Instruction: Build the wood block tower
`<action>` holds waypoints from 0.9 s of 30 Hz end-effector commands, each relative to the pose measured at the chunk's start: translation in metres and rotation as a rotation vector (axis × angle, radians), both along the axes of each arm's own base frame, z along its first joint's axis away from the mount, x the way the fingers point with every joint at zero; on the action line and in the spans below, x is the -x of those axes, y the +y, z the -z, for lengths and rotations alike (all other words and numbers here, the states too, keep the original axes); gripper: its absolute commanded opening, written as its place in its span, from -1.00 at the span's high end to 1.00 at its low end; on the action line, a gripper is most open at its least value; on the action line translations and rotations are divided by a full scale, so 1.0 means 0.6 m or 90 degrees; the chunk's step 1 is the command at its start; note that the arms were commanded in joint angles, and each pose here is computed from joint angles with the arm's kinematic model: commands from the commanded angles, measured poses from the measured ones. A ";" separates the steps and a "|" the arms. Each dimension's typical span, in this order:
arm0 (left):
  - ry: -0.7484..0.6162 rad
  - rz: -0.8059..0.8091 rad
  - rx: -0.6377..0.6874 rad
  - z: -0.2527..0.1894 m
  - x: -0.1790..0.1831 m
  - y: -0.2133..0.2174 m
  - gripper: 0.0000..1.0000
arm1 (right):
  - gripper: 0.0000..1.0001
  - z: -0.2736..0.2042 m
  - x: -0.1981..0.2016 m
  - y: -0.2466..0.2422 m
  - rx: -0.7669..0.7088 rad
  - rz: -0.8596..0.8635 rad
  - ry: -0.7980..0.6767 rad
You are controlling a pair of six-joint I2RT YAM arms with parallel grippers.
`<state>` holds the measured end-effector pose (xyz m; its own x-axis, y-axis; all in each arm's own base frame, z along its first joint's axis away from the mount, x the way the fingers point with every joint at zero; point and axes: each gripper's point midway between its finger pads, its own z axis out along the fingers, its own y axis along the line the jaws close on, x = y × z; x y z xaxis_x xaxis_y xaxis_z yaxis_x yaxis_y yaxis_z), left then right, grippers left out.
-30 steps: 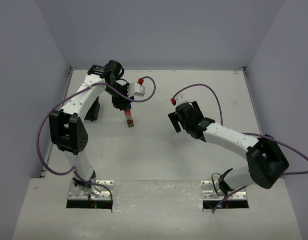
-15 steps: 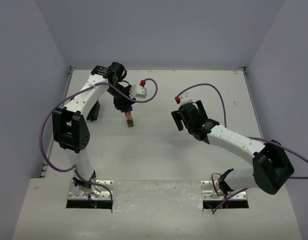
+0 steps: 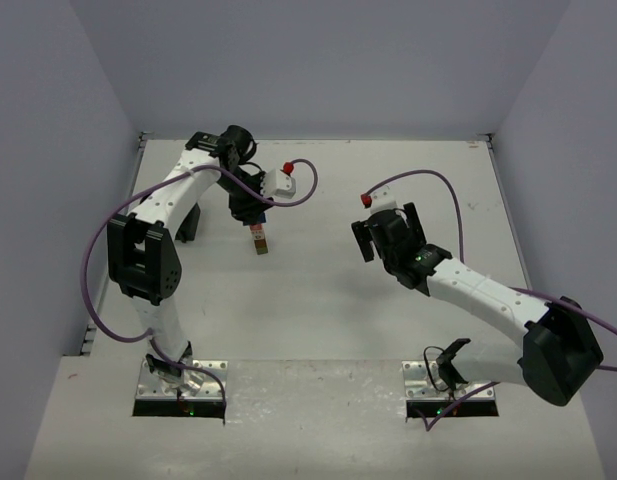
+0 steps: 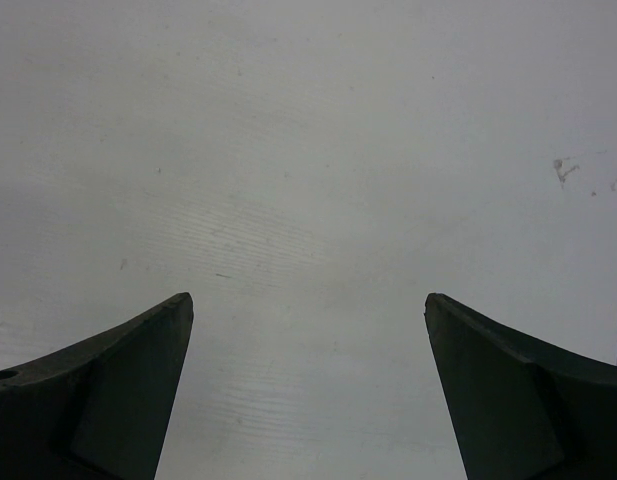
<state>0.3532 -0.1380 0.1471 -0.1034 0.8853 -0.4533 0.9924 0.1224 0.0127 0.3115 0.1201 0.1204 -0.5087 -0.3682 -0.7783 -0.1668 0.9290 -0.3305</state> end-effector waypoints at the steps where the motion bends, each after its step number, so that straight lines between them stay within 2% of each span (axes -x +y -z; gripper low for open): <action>1: -0.032 0.019 0.012 -0.022 -0.010 -0.014 1.00 | -0.97 -0.012 -0.006 -0.009 -0.009 0.031 -0.021; 27: -0.033 0.029 0.005 -0.020 -0.018 -0.015 0.84 | -0.97 -0.006 -0.006 -0.010 0.004 0.036 -0.005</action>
<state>0.3586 -0.1367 0.1487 -0.0928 0.8956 -0.4351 0.9923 0.1191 0.0335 0.3062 0.1141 0.1123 -0.5423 -0.3749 -0.7519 -0.1586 0.9245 -0.3466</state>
